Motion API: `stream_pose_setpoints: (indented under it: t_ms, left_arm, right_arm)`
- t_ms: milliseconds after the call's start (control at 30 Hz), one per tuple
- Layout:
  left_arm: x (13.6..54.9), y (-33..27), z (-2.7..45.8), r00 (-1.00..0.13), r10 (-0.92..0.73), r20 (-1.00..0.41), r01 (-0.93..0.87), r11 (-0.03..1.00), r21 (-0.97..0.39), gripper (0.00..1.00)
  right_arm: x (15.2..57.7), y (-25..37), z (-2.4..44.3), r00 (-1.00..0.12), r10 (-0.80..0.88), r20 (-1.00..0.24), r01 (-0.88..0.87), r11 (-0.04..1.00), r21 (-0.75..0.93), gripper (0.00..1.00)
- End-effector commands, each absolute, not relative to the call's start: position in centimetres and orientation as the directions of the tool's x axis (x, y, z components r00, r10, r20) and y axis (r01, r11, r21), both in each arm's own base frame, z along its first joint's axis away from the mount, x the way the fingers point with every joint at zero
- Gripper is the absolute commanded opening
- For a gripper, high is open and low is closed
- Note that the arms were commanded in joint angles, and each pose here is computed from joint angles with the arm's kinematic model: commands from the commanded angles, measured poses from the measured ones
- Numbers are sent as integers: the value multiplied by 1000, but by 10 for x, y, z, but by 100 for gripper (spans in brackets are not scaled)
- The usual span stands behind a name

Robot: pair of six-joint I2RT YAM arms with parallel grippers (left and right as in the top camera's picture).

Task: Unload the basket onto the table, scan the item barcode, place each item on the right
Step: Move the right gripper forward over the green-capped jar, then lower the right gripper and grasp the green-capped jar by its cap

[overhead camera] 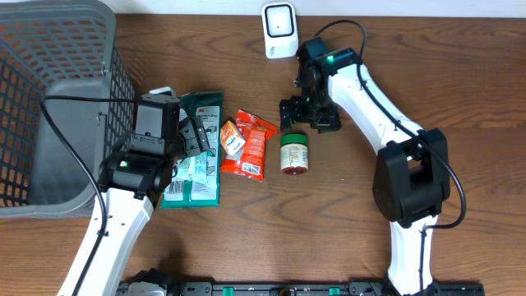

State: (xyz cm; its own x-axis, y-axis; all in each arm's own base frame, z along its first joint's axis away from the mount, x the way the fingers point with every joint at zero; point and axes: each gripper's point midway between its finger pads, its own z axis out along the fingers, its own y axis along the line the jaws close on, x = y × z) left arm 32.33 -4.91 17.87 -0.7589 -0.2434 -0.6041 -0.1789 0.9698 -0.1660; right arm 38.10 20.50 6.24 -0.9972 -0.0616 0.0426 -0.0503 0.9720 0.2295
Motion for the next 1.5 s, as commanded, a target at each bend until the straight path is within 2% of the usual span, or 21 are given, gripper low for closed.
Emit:
stream_pose_setpoints:
  t_ms: [0, 500, 833, 900, 1167, 1233, 1467]
  left_arm:
    - [327, -48, 188, -743, -250, -620, -181, 968, -174, 83]
    - [327, -48, 188, -743, -250, -620, -181, 968, -174, 84]
    - [327, -48, 188, -743, -250, -620, -181, 968, -174, 84]
    - [327, -48, 188, -743, -250, -620, -181, 968, -174, 84]
    - [327, -48, 188, -743, -250, -620, -181, 968, -174, 84]
    - [327, -48, 188, -743, -250, -620, -181, 968, -174, 84]
    - [327, -48, 188, -743, -250, -620, -181, 968, -174, 84]
  right_arm:
    - [379, 213, 52, -996, -69, 63, -54, 974, 219, 94]
    - [364, 225, 18, -985, -110, 131, -86, 981, 176, 91]
    - [369, 219, 14, -988, -111, 104, -97, 987, 129, 87]
    - [368, 219, 14, -988, -113, 105, -99, 987, 128, 81]
    - [366, 217, 15, -987, -111, 116, -96, 988, 124, 67]
    - [364, 216, 17, -986, -109, 123, -94, 988, 122, 59]
    - [367, 214, 43, -988, -131, 80, -119, 983, 139, 58]
